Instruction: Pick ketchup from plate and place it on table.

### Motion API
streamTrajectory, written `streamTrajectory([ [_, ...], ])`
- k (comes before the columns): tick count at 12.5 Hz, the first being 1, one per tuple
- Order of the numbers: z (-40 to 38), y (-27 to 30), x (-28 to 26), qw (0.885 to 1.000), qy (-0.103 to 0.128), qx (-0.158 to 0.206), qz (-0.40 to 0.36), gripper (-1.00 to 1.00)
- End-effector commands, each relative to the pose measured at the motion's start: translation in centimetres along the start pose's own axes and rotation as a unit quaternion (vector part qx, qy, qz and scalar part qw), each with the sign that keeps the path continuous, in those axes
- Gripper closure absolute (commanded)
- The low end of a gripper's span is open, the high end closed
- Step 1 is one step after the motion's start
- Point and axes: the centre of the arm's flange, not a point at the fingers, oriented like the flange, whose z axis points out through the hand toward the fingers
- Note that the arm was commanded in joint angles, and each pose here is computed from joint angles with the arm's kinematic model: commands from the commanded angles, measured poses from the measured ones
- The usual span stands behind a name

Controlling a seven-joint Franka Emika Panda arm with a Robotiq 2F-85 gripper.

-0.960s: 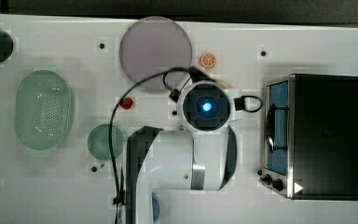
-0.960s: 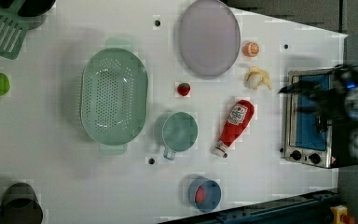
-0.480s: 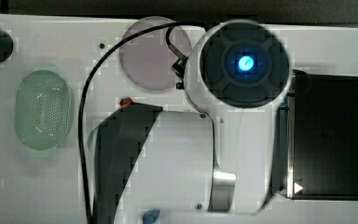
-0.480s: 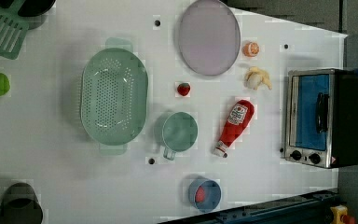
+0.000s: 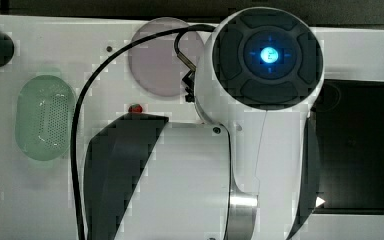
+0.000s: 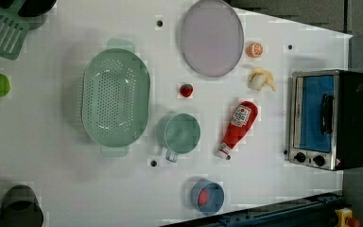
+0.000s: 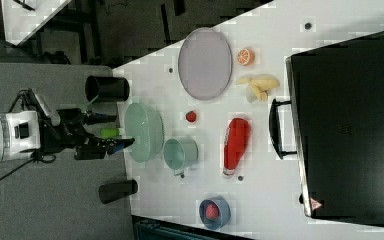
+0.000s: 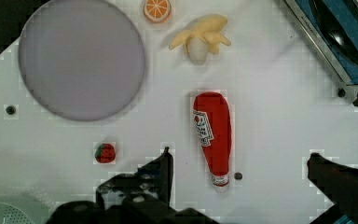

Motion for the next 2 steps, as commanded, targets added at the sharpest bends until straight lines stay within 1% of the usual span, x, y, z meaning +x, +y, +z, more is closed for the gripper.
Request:
streamTrajectory([
  [1, 0.56, 0.42, 0.36, 1.000, -0.012, -0.005, 0.026, -1.00],
  [2, 0.57, 0.42, 0.37, 1.000, -0.012, -0.005, 0.026, -1.00],
])
